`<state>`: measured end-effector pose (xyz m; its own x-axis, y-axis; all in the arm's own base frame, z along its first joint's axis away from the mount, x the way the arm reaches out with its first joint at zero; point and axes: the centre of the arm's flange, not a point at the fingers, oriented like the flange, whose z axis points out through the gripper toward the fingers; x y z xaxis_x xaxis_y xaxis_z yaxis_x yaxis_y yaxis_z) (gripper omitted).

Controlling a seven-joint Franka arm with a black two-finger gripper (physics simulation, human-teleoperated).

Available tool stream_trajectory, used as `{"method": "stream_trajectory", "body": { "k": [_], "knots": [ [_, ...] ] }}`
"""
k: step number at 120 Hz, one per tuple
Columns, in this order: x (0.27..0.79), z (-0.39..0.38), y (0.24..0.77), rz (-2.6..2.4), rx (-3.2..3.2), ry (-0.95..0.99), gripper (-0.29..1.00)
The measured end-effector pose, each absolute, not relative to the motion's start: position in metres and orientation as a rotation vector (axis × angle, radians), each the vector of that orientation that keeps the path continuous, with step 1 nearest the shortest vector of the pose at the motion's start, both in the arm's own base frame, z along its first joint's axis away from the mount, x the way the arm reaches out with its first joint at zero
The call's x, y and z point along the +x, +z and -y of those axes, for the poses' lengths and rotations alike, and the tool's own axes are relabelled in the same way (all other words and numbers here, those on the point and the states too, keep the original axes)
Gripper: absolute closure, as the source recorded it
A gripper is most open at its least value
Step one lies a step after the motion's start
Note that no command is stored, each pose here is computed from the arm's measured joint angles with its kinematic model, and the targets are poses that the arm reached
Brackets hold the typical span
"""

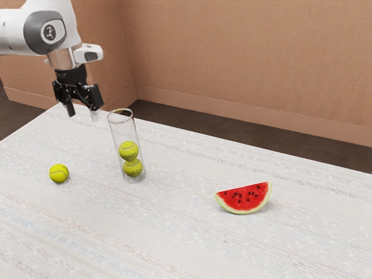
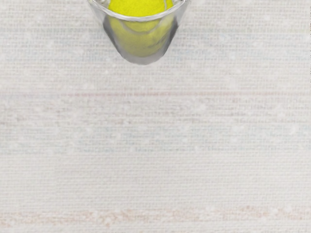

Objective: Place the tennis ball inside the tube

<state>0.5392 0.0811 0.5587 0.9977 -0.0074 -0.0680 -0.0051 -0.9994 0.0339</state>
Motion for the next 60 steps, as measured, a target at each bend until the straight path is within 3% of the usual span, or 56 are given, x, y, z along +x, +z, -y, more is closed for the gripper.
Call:
{"method": "stream_trajectory", "body": {
  "k": [20, 31, 60],
  "knots": [
    [0.506, -0.078, 0.547, 0.019, 3.106, -0.060, 0.00],
    [0.477, -0.122, 0.525, -0.106, 3.110, -0.054, 0.00],
    [0.501, -0.237, 0.440, -0.370, 3.146, -0.032, 0.00]
  ]
}}
